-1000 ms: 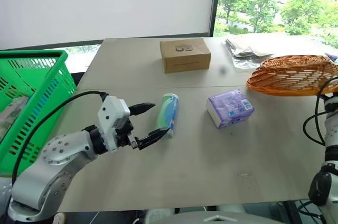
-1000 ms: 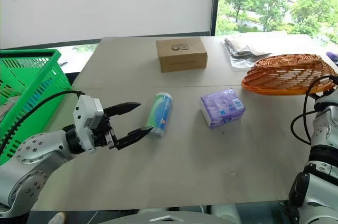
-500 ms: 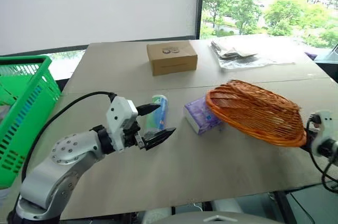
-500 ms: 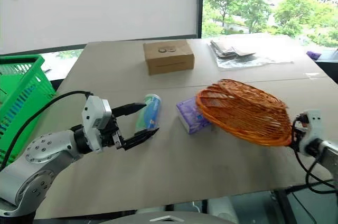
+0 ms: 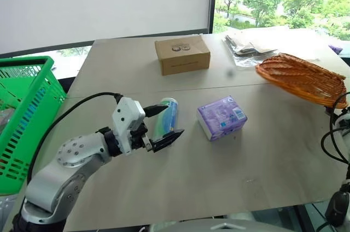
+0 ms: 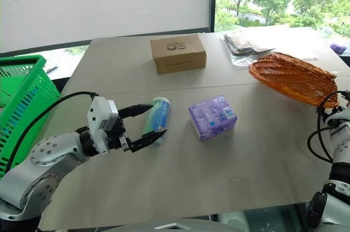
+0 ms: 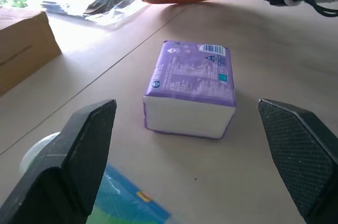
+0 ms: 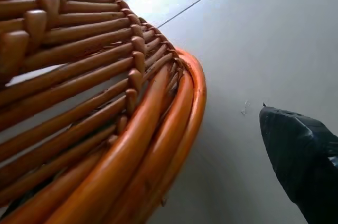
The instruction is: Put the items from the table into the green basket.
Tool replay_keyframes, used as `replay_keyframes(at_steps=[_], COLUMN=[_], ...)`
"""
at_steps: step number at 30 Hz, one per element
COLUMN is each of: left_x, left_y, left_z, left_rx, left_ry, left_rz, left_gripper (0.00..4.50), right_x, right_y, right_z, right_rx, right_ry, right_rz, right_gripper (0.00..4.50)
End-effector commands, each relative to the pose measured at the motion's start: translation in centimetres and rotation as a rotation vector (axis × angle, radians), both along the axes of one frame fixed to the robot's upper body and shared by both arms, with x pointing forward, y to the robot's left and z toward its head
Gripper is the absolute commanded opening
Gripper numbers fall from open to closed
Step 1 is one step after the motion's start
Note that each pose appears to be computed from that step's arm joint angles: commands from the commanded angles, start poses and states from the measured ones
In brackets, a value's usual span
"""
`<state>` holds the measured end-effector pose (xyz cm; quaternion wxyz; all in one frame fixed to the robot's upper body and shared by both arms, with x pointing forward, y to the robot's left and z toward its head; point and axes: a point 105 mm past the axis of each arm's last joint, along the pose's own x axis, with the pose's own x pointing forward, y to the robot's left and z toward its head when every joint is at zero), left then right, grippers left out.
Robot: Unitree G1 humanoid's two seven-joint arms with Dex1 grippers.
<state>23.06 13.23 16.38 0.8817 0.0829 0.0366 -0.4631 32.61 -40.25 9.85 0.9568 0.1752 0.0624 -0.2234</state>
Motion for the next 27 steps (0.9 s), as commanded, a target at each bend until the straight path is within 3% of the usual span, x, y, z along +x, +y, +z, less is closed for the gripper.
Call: replay_keyframes(at_steps=[1, 6, 11, 14, 16, 18, 21, 25, 27], left_x=[-0.1, 0.1, 0.2, 0.3, 0.3, 0.4, 0.5, 0.5, 0.6], left_y=[0.0, 0.0, -0.3, -0.4, -0.4, -0.4, -0.6, -0.7, -0.6], left_z=[0.6, 0.5, 0.4, 0.3, 0.2, 0.2, 0.2, 0.2, 0.1], left_rx=[0.004, 0.005, -0.005, -0.008, -0.008, -0.01, -0.011, -0.01, -0.007], left_ry=[-0.031, -0.034, -0.038, -0.04, -0.04, -0.043, -0.048, -0.051, -0.051], left_rz=[-0.001, 0.001, -0.004, -0.004, -0.006, -0.007, -0.01, -0.014, -0.014], left_gripper=[4.43, 4.43, 4.43, 4.43, 4.43, 4.43, 4.43, 4.43, 4.43], right_x=[0.9, 1.1, 0.9, 0.5, -0.2, -0.6, -1.3, -2.4, -2.7], right_y=[0.7, 3.5, 3.5, 2.4, 1.0, -0.7, -3.7, -5.1, -5.7], right_z=[3.9, 4.0, 5.1, 4.8, 3.7, 4.7, 6.8, 6.6, 7.3], right_rx=[-0.075, 0.005, 0.034, -0.247, -0.689, -0.993, -1.087, -1.353, -1.356], right_ry=[-0.134, -0.178, -0.22, -0.06, 0.228, 0.334, 0.346, 0.526, 0.51], right_rz=[0.037, 0.195, 0.199, 0.224, 0.273, 0.26, 0.093, 0.11, 0.055], right_gripper=[4.5, 4.5, 4.5, 4.5, 4.5, 4.5, 4.5, 4.5, 4.5])
